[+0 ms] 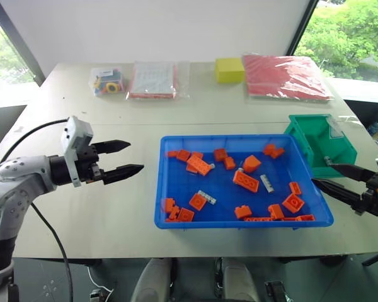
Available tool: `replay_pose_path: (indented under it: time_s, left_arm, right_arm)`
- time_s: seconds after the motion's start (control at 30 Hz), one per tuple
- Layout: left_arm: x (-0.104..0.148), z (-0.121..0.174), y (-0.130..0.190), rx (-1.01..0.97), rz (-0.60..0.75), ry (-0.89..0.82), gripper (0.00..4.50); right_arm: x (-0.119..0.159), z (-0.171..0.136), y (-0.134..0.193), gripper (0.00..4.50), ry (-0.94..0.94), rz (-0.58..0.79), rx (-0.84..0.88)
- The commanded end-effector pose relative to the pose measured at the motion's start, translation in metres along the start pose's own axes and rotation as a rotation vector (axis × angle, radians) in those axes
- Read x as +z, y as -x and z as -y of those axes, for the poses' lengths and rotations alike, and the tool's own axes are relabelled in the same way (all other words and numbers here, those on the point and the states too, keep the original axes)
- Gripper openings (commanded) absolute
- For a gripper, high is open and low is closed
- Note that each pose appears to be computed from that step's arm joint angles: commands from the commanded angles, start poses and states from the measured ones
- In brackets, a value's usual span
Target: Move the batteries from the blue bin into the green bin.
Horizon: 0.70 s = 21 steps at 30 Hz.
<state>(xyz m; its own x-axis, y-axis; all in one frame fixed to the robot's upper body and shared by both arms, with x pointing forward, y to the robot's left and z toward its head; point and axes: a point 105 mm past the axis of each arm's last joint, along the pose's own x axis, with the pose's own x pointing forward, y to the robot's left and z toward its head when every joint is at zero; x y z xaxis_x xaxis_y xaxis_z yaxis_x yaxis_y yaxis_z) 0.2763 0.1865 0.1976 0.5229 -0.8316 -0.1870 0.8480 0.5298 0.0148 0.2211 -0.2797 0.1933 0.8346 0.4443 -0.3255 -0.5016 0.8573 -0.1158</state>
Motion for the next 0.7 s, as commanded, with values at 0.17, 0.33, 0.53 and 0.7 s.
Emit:
replay_pose_path:
  time_s: [0.17,0.33,0.53,0.7]
  left_arm:
    - [0.008,0.012,0.0,-0.036,0.008,-0.063,4.5]
    - [0.01,0.015,0.001,-0.048,-0.009,-0.087,4.5]
    - [0.014,0.027,-0.003,-0.102,-0.006,-0.096,4.5]
    - [0.016,0.033,-0.007,-0.131,-0.005,-0.105,4.5]
  right_arm:
    - [0.012,-0.005,-0.008,4.3,0.039,0.022,0.029]
    - [0.026,-0.018,-0.029,4.46,0.107,0.022,0.075]
    - [0.042,-0.062,-0.087,4.46,0.136,0.031,0.224]
    - [0.049,-0.1,-0.139,4.46,0.132,0.027,0.324]
